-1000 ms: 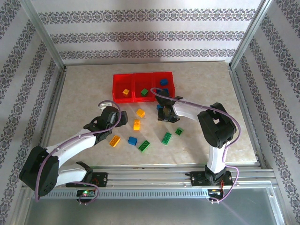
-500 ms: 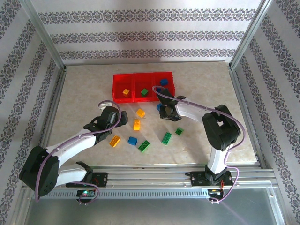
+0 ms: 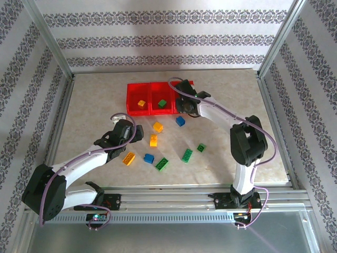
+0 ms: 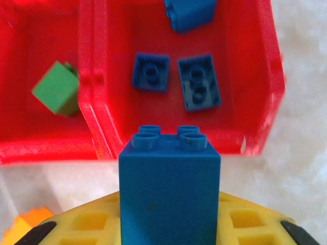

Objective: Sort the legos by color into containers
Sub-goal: Pick up the lego from the center of the table, then place the lego in the container.

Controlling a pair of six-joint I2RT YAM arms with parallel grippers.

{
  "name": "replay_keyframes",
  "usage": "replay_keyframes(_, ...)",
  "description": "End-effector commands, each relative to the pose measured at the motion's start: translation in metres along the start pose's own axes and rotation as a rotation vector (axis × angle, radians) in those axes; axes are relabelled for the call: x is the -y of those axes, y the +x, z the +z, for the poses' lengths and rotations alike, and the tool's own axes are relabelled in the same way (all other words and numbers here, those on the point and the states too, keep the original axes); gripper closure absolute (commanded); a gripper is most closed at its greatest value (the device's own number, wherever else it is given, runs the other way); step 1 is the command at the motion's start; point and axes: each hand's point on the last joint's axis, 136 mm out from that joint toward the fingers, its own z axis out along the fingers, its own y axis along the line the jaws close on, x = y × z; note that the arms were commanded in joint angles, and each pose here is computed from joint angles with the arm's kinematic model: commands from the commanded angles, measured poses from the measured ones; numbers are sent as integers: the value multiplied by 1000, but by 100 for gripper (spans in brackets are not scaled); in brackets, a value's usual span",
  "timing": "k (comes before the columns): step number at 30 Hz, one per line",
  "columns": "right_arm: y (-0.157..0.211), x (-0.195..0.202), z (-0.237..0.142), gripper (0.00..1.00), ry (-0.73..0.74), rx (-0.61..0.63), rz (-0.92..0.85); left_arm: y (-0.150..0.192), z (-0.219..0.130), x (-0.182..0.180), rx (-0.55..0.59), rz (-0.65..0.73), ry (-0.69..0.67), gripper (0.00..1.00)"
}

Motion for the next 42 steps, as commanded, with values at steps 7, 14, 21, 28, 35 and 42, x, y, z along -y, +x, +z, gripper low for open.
replay_keyframes(7,-47,5,36,68,20,30,-38,-4,-6,4,-7,-11,34,0)
replay_keyframes(14,-60,2,55,64,-29,19,-10,1,-4,10,-38,0,61,0)
replay_keyframes(21,-60,-2,67,55,-65,-5,19,5,-4,14,-66,14,81,0)
replay_keyframes(28,-64,-5,62,47,-80,3,18,5,-5,18,-81,30,94,0)
replay_keyframes(35,-64,-4,43,40,-88,19,21,18,-9,10,-146,68,68,1)
replay_keyframes(42,-49,0,13,31,-74,42,16,43,-25,-9,-267,149,19,2)
